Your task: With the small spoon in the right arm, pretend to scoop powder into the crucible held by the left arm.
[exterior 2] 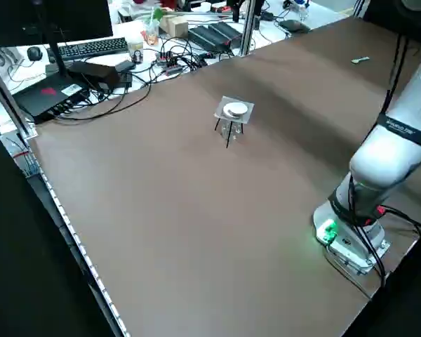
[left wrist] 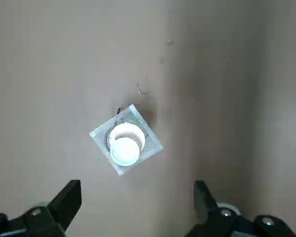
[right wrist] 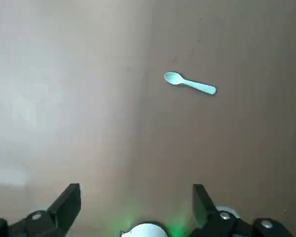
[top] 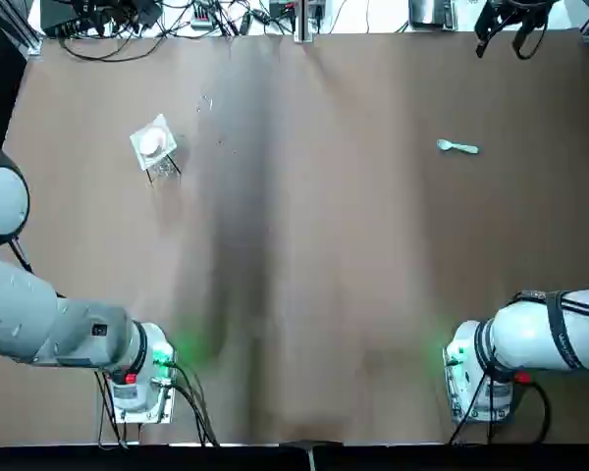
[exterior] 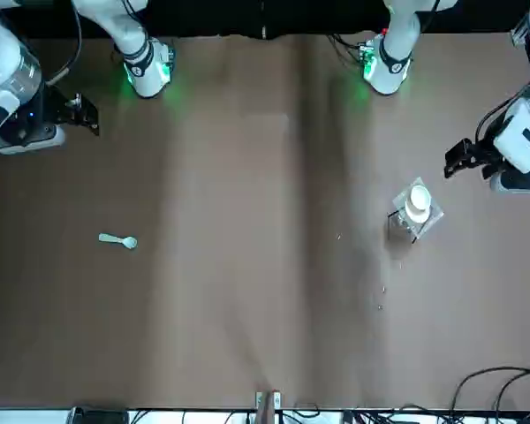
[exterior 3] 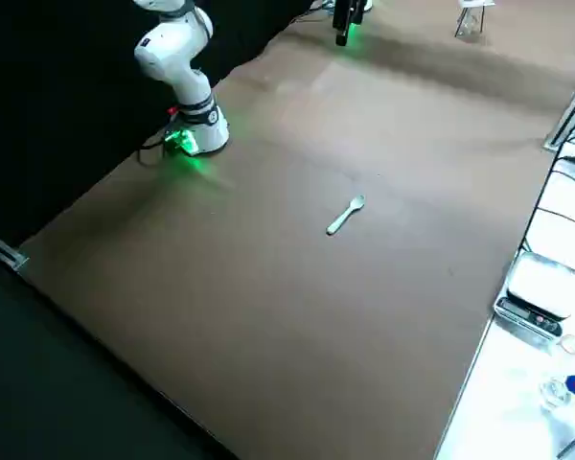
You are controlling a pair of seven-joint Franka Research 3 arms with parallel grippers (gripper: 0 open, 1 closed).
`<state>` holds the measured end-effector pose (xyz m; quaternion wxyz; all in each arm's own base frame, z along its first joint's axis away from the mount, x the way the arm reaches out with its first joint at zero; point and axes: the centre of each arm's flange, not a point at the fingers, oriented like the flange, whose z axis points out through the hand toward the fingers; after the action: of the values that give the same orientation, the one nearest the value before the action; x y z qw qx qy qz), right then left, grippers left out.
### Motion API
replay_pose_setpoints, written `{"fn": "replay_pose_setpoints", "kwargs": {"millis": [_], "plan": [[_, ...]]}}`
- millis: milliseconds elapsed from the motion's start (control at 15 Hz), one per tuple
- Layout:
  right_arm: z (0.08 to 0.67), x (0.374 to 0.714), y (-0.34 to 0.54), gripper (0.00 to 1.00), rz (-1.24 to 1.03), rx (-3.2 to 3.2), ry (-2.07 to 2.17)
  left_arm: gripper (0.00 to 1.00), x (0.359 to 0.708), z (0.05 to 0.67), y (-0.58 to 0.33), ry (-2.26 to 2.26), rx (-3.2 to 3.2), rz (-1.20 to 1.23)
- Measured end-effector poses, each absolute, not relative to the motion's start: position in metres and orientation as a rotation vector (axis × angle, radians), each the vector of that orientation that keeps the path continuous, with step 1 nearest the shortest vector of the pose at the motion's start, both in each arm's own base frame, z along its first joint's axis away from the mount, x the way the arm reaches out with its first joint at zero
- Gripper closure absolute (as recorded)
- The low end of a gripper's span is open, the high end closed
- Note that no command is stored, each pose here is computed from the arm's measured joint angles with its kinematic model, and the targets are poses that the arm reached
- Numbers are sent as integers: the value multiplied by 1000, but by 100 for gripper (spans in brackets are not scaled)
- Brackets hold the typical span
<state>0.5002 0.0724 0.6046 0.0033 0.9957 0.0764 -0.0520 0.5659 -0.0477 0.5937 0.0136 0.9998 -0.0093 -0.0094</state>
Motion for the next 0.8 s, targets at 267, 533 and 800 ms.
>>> {"fn": "replay_pose_setpoints", "kwargs": {"millis": [267,533,800], "plan": [[605,500,74,0,-163,3121,243,0,566,594,-47,-28,3114,-29],[605,500,74,0,-164,3121,245,0,567,587,-36,32,3115,-50],[587,502,74,0,-207,3108,385,0,580,540,17,163,3103,-195]]}}
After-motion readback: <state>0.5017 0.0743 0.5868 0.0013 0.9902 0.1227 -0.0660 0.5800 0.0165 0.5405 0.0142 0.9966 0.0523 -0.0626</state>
